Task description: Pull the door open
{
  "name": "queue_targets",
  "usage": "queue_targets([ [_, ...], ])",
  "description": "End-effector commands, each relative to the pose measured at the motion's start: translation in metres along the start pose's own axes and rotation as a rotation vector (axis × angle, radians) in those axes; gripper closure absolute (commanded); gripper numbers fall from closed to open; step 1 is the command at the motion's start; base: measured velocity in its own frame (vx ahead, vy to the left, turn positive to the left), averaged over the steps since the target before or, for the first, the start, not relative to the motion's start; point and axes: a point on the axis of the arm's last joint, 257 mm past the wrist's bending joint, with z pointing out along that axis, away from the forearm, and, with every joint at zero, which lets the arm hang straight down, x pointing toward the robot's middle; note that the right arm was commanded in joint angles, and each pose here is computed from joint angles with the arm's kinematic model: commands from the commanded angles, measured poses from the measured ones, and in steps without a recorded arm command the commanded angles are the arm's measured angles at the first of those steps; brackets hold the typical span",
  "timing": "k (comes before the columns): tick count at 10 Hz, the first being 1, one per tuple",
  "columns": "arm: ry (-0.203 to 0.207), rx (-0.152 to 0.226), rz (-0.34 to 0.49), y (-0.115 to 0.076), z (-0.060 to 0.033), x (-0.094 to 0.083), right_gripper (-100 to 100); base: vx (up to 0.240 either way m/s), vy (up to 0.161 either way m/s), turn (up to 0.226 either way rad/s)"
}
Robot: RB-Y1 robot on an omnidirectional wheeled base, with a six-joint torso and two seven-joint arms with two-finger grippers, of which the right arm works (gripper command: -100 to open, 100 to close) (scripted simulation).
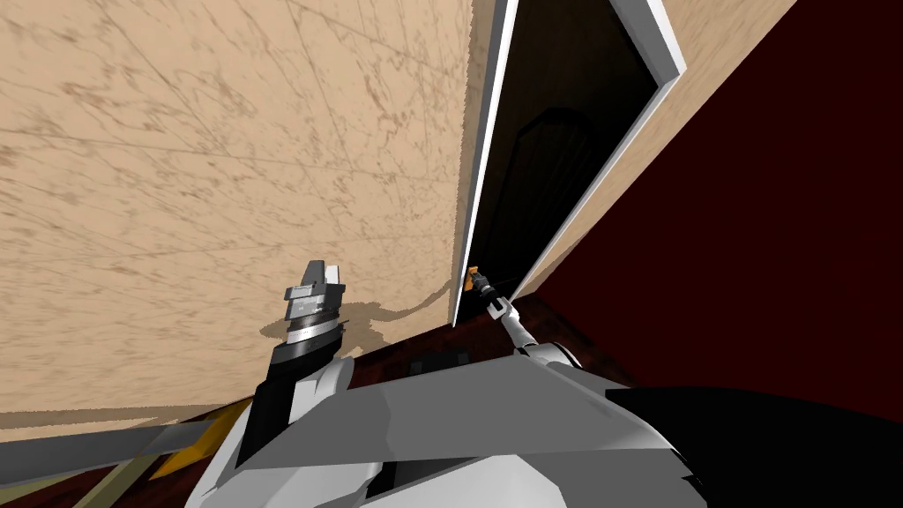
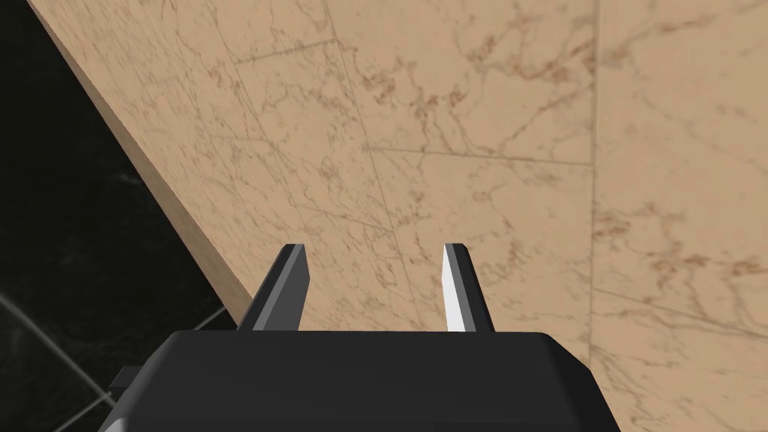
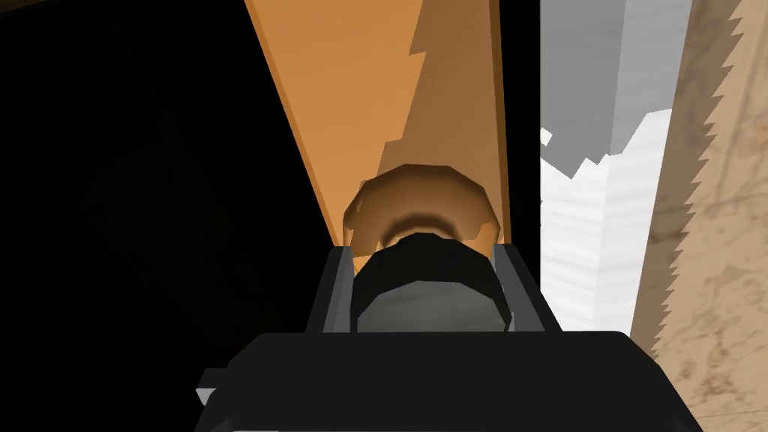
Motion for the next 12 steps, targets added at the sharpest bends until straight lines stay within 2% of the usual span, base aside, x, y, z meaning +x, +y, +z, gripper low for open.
queue_targets([
  [1, -0.005, 0.005, 0.072, 0.0001, 0.0002, -0.0001, 100, -0.050, -0.039, 0.071],
  [2, -0.010, 0.008, 0.114, -0.0005, 0.0007, -0.0013, 100, -0.049, -0.048, 0.073],
  [3, -0.010, 0.008, 0.121, -0.0005, 0.0007, -0.0013, 100, -0.029, -0.037, 0.039],
  [5, -0.021, 0.015, 0.212, -0.0017, 0.0018, -0.0036, 100, -0.048, -0.040, 0.070],
  [6, -0.021, 0.015, 0.216, -0.0017, 0.0018, -0.0036, 100, -0.042, -0.037, 0.039],
  [8, -0.035, 0.024, 0.316, -0.0034, 0.0030, -0.0062, 100, -0.052, -0.045, 0.082],
  [9, -0.035, 0.023, 0.329, -0.0034, 0.0030, -0.0062, 100, -0.045, -0.041, 0.057],
  [11, -0.049, 0.031, 0.429, -0.0052, 0.0042, -0.0088, 100, -0.047, -0.042, 0.076],
  [12, -0.049, 0.031, 0.444, -0.0052, 0.0042, -0.0088, 100, -0.048, -0.047, 0.060],
])
